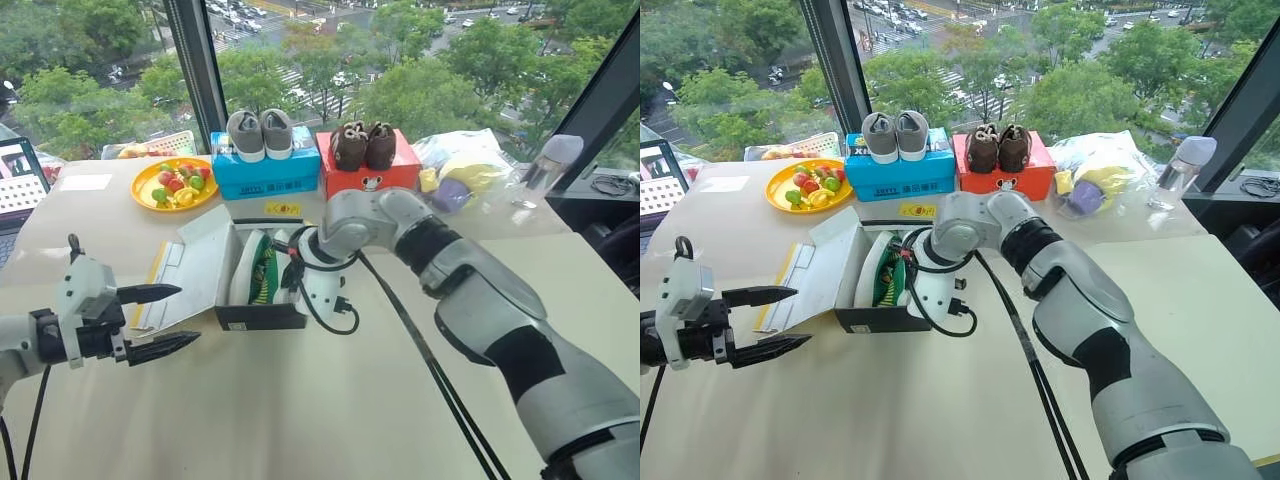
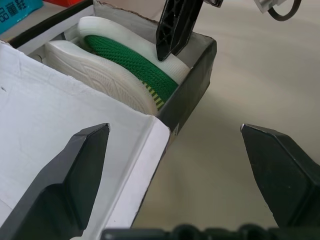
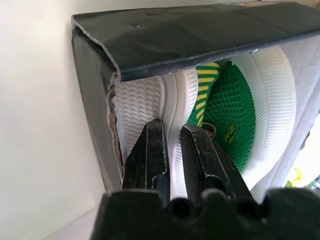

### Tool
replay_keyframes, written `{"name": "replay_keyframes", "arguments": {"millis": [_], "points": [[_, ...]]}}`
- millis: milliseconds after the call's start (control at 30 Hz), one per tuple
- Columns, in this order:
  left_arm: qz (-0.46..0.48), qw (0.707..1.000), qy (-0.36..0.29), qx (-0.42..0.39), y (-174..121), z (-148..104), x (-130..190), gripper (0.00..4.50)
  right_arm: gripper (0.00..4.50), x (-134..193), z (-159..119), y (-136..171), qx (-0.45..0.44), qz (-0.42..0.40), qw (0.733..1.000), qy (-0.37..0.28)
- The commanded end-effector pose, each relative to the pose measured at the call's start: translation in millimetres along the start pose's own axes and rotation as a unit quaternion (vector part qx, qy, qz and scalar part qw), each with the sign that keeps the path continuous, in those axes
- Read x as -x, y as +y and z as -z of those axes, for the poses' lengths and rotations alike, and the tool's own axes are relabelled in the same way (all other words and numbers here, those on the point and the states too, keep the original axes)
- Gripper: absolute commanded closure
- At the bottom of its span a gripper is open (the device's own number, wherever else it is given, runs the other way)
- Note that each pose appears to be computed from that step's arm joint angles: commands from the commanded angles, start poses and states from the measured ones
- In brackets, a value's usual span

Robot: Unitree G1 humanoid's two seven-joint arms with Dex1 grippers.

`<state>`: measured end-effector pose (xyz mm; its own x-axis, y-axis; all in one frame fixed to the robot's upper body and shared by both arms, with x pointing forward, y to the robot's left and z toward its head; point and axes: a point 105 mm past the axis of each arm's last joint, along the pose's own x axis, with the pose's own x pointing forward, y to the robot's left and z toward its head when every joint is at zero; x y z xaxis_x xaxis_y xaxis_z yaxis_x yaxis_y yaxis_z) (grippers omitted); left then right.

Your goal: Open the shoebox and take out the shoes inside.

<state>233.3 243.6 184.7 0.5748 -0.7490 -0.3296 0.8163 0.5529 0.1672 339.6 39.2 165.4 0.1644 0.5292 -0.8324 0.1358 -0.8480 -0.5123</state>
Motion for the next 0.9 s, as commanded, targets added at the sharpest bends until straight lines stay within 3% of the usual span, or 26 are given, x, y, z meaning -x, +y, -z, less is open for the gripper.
{"name": "replay_keyframes", "arguments": {"millis": [33, 200, 433, 567, 733, 900], "points": [[-0.001, 1.000, -0.008, -0.017, 2, -7, -2, 0.00, 4.46, -9, -7, 21, -0.020, -0.035, 0.999, -0.017], [0.002, 1.000, -0.007, -0.018, 3, -7, -3, 0.00, 4.49, -9, -6, 16, -0.033, -0.021, 0.999, -0.013], [0.004, 1.000, -0.009, -0.019, 3, -8, -6, 0.00, 4.50, 20, 12, -35, -0.099, 0.111, 0.989, 0.014], [0.006, 1.000, -0.007, -0.021, 3, -8, -7, 0.00, 4.50, 58, 18, -68, -0.161, 0.227, 0.960, 0.001], [0.010, 1.000, -0.006, -0.024, 3, -9, -8, 0.00, 4.50, 81, 19, -73, -0.239, 0.281, 0.929, -0.028], [0.014, 1.000, -0.004, -0.024, 3, -10, -9, 0.00, 4.50, 99, 24, -78, -0.332, 0.354, 0.872, -0.056]]}}
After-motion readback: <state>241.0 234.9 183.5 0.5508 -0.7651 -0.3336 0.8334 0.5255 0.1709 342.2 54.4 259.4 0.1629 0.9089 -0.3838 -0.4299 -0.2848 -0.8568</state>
